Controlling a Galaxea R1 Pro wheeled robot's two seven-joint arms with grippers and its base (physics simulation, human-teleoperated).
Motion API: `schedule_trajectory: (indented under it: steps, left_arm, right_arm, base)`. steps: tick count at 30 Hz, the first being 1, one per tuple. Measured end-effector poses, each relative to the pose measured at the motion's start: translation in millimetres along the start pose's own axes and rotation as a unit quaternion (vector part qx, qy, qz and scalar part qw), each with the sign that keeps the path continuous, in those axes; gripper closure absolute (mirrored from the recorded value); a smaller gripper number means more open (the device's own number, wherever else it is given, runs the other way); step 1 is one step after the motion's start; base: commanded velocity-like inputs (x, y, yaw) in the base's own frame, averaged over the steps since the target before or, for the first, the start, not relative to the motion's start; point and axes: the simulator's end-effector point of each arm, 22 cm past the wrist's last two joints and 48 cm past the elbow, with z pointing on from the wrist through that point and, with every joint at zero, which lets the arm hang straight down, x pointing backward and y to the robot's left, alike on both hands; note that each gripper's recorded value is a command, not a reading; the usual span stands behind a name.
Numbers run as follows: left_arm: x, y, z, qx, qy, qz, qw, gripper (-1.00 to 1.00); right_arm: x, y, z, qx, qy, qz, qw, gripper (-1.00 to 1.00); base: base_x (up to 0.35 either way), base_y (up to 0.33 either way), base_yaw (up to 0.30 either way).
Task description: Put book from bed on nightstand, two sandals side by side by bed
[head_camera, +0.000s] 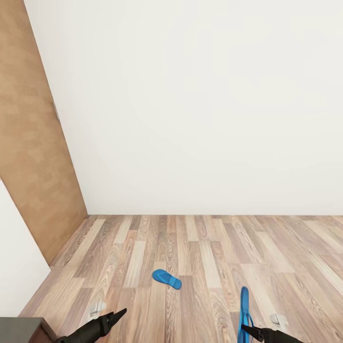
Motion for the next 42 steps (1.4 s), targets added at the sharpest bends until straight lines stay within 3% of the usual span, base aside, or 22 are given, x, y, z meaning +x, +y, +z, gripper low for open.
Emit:
schedule_trajectory:
  steps: [42]
  left_arm:
    - [0.1, 0.2, 0.2, 0.0, 0.0, 0.0, 1.0, -1.0]
  right_arm:
    - [-0.5, 0.5, 0.0, -0.002, -0.001, 0.001, 1.0, 1.0]
  base:
    - [0.025, 0.0, 0.0]
